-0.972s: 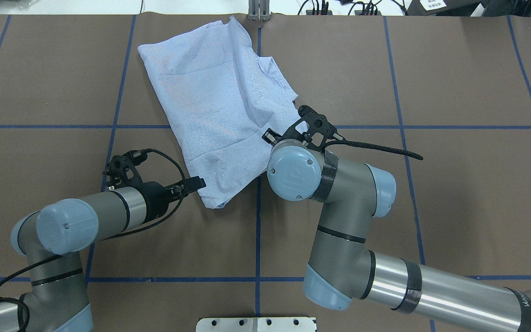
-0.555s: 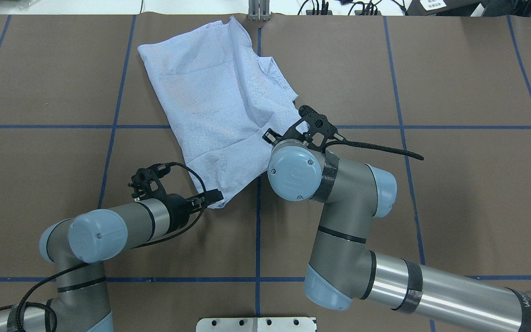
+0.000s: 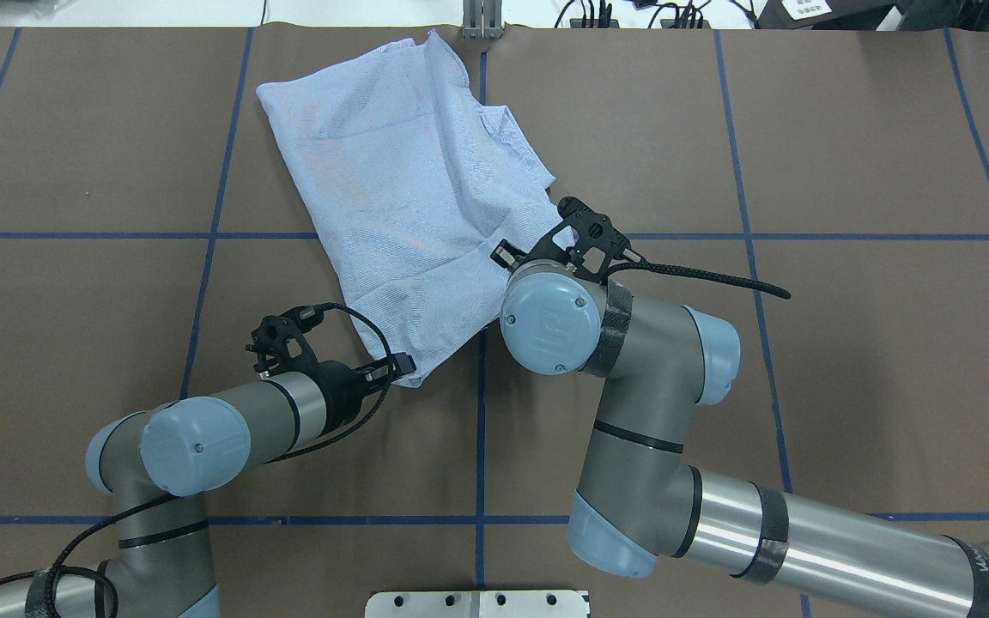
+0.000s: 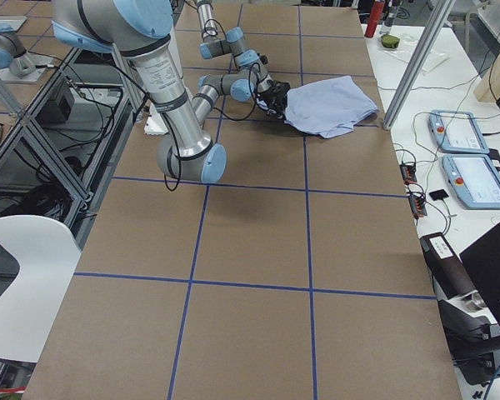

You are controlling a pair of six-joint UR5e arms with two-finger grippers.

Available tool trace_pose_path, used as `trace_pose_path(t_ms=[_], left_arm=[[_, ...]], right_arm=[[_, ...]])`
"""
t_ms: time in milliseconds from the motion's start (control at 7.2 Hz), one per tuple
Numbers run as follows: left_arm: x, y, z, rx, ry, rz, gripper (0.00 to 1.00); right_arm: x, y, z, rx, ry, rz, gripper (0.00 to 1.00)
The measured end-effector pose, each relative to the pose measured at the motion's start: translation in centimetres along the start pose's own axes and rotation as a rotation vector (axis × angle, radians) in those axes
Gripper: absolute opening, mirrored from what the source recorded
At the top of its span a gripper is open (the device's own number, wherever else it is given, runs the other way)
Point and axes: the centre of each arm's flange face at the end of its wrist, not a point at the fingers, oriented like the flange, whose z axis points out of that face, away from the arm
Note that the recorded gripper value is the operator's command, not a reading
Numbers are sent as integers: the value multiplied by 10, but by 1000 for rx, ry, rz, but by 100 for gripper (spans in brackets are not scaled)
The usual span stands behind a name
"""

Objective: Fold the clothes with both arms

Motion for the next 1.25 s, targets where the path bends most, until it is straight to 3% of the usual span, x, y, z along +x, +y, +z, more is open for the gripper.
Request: trace_pose_path(t_ms=[416, 694, 972, 1249], left_arm=[[8, 0, -6, -4, 19, -1, 0], [35, 1, -36, -42, 87, -10, 0], [68, 0, -83, -95, 162, -18, 0], [105, 0, -147, -164, 169, -12, 0]], right_arm=[[3, -2, 1, 1, 3, 0, 0], [26, -12, -13, -7, -10, 1, 0], [54, -7, -89, -51, -36, -29, 0], [77, 15, -181, -93, -60, -91, 0]])
